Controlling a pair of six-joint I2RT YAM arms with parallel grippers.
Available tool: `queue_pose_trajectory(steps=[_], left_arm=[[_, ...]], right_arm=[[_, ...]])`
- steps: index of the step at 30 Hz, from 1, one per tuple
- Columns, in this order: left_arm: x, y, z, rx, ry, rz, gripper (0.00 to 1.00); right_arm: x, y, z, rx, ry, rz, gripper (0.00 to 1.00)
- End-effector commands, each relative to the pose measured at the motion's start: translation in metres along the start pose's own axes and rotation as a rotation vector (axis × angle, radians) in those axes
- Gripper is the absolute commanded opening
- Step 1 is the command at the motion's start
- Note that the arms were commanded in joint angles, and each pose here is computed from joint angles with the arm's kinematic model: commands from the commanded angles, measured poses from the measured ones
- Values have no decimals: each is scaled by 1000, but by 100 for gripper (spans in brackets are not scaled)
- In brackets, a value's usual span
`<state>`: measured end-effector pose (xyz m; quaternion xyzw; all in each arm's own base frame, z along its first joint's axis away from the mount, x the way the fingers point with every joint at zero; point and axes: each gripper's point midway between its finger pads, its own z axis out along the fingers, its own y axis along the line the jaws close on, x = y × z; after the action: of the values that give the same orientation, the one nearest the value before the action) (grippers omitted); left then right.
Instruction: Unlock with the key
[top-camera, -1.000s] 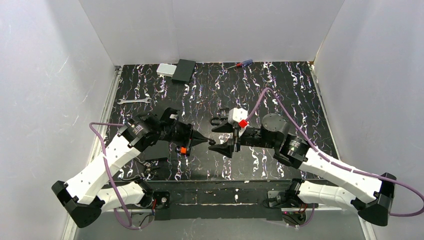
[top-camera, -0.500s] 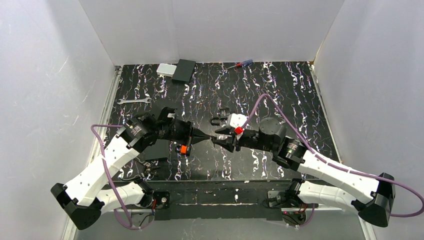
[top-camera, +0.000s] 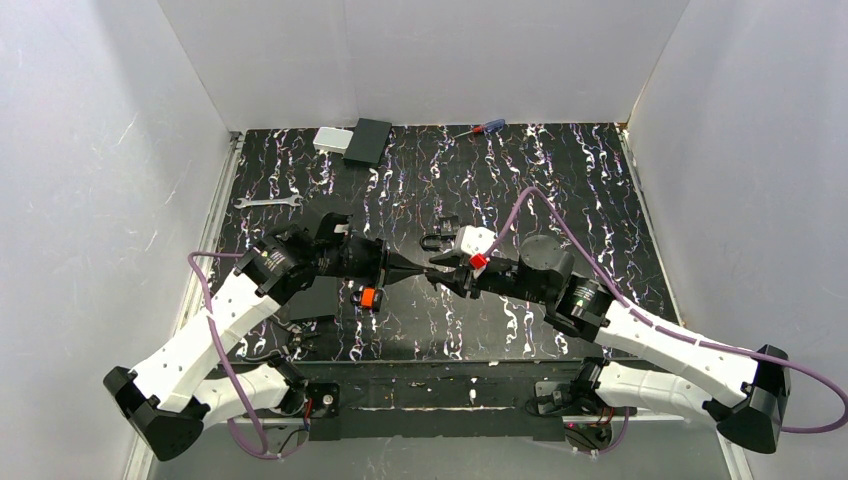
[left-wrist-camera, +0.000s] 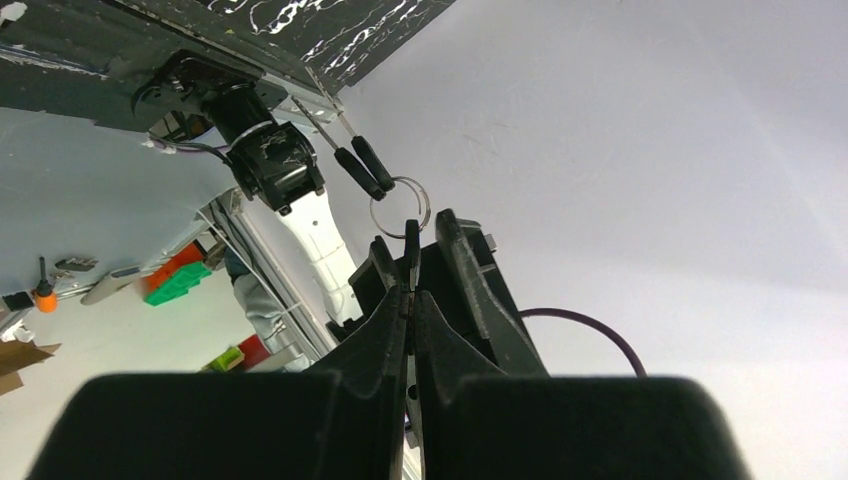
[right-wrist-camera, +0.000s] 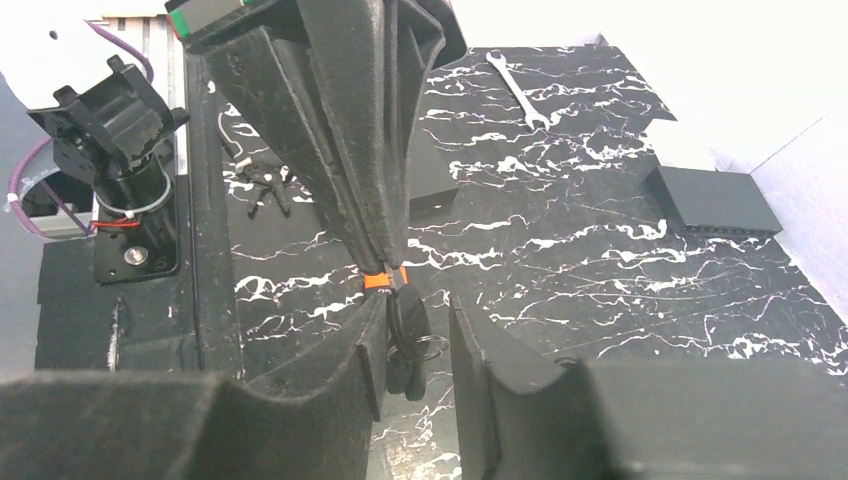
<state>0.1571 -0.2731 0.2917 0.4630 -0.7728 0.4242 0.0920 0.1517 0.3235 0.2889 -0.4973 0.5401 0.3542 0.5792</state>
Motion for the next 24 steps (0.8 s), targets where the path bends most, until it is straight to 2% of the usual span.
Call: queue_pose_trajectory(steps=[1,6,11,18,20,24], left_arm=[[6,0,-8,15,40,-18,0],[8,-5,-9,36,61,-36,0],[8,-6,-10,38,65,-40,0],[7,-8,-10,47,70,-45,0],[6,-9,-11,50,72,-48,0],[2,-8,-12,54,64,-58,0]], right_arm=[[-19,-10,2,44,-69,-39,35],[-17,-11,2,53,-62,-42,42],[-14,-16,3,75,-48,-58,42],[-12,-22,5,100,-38,-73,31],[-13,-22,5,103,-45,-72,24],[-18,-22,6,100,-59,-69,4]])
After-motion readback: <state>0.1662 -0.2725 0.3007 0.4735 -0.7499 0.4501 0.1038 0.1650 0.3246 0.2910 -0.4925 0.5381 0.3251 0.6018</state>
